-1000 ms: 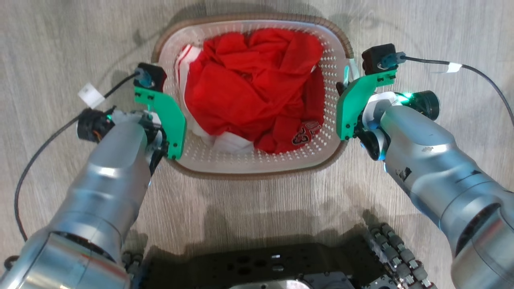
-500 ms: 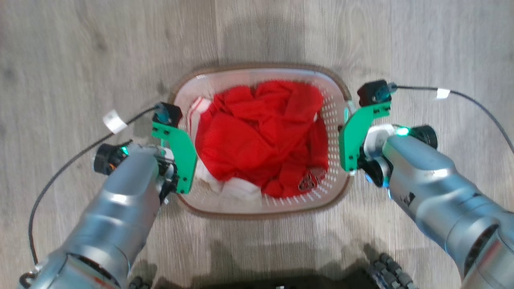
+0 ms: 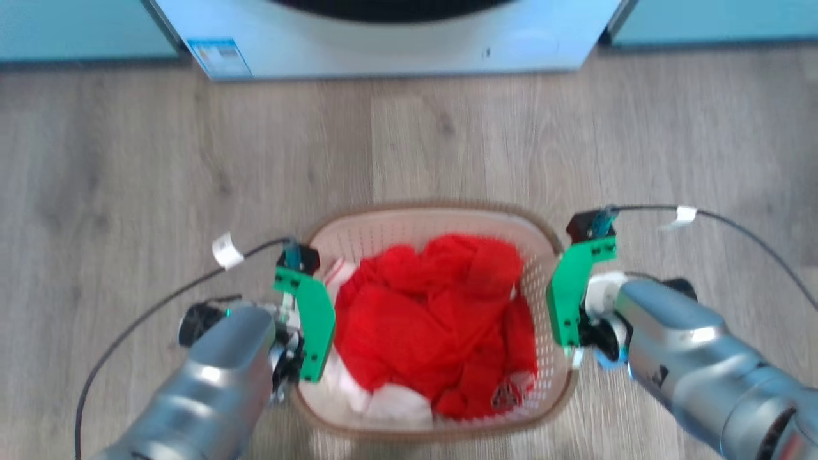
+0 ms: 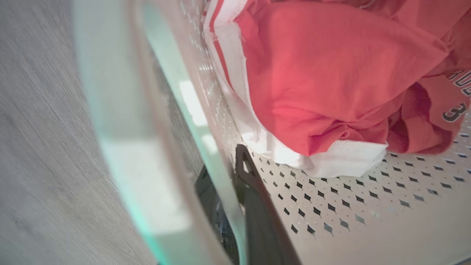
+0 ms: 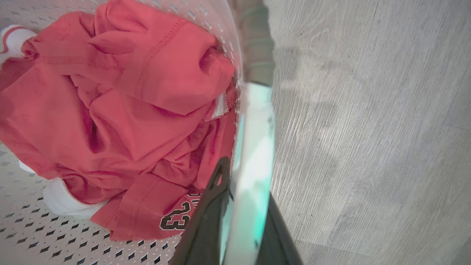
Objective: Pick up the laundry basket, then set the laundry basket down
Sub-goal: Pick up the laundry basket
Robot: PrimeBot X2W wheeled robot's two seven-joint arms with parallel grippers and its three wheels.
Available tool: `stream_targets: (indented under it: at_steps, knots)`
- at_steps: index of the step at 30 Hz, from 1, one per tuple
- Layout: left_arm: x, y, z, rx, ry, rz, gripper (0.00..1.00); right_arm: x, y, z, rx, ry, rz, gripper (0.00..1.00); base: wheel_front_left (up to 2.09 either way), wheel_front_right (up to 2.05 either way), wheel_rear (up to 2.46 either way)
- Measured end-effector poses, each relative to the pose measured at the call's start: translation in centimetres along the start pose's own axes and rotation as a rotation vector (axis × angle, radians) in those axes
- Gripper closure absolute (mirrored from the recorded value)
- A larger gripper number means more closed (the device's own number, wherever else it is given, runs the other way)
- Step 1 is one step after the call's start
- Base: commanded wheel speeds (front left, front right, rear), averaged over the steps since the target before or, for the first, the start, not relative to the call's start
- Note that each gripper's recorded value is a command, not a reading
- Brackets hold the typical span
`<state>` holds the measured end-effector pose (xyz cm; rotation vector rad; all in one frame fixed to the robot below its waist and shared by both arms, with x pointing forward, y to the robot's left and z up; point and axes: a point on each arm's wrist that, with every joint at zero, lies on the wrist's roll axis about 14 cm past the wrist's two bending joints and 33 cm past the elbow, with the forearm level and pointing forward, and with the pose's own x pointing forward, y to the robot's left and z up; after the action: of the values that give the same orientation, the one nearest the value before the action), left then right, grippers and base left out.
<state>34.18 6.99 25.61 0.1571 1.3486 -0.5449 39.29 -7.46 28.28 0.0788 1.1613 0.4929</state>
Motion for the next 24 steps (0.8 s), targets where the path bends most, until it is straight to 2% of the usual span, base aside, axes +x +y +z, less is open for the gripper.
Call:
stream_targets:
  at_steps: [6,13,24]
  knots:
    - [-2.7,-1.2,-2.2,-0.005,0.016,0.006,1.0,-2.9,2.0,-1.2,-0.045,0.018,0.01,1.0,0.0,0.0,0.0]
    - [-5.8,-2.3,-2.5,0.022,-0.022,0.021,1.0,-6.1,3.5,-0.6,-0.079,-0.029,0.006,1.0,0.0,0.0,0.0]
    - [-8.5,-3.2,-3.7,0.014,-0.043,0.032,1.0,-8.9,5.4,-0.1,-0.145,-0.084,0.002,1.0,0.0,0.0,0.0]
